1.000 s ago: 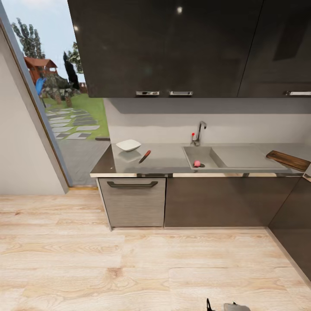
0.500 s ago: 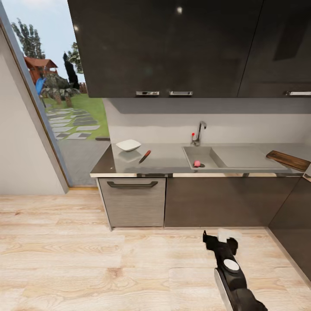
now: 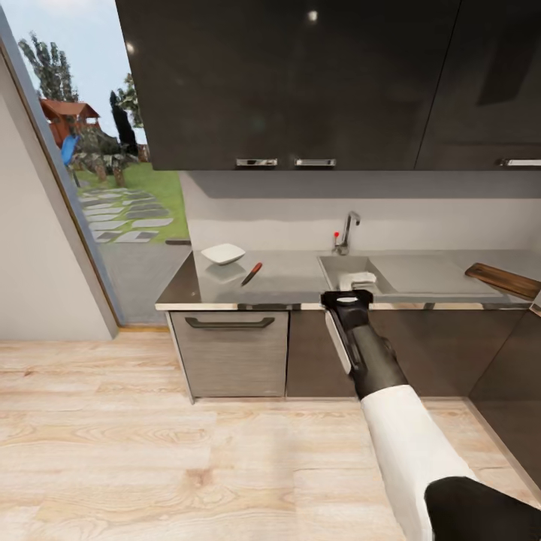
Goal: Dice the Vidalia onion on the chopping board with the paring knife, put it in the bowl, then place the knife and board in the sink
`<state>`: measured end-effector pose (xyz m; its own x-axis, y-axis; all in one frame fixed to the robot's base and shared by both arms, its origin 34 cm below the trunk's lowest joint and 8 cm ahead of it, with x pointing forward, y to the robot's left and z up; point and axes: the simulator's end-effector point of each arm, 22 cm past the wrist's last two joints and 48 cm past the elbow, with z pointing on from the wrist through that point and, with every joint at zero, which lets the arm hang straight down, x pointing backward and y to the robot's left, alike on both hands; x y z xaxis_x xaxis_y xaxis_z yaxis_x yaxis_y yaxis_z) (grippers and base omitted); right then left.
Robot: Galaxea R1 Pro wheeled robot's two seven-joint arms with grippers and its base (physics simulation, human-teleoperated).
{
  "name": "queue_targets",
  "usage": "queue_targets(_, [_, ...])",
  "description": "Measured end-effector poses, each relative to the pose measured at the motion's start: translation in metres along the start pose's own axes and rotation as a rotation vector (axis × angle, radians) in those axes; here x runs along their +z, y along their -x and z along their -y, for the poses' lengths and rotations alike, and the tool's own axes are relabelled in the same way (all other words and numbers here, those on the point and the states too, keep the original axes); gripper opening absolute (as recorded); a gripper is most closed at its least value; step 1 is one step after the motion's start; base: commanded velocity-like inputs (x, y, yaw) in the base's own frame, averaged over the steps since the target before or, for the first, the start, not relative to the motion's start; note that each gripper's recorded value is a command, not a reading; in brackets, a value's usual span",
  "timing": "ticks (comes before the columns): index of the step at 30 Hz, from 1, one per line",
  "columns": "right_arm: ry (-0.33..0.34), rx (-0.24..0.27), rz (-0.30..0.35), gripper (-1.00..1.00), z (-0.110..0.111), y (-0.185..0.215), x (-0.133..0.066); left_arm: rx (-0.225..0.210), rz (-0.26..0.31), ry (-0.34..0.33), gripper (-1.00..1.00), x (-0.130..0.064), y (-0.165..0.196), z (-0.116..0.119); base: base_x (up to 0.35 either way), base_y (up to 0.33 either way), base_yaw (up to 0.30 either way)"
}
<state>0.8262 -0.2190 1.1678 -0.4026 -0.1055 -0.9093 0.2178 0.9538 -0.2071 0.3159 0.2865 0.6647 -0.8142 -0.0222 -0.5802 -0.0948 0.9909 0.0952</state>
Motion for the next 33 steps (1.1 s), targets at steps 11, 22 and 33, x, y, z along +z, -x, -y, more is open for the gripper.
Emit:
queue_targets(11, [0.015,-0.05,-0.031,1.0,-0.01,0.04,0.024,0.0,0.001,0.0,1.0,0.0,0.001,0.0,0.292,0.0,0.0])
queue_targets(22, [0.106,-0.051,-0.039,1.0,-0.031,0.038,0.023,0.0,0.001,0.0,1.0,0.0,0.0,0.0,0.323,0.0,0.0])
queue_targets(33, [0.128,-0.052,-0.038,1.0,-0.036,0.038,0.022,-0.001,0.003,0.002,1.0,0.0,0.001,-0.001,0.311,0.092,0.0])
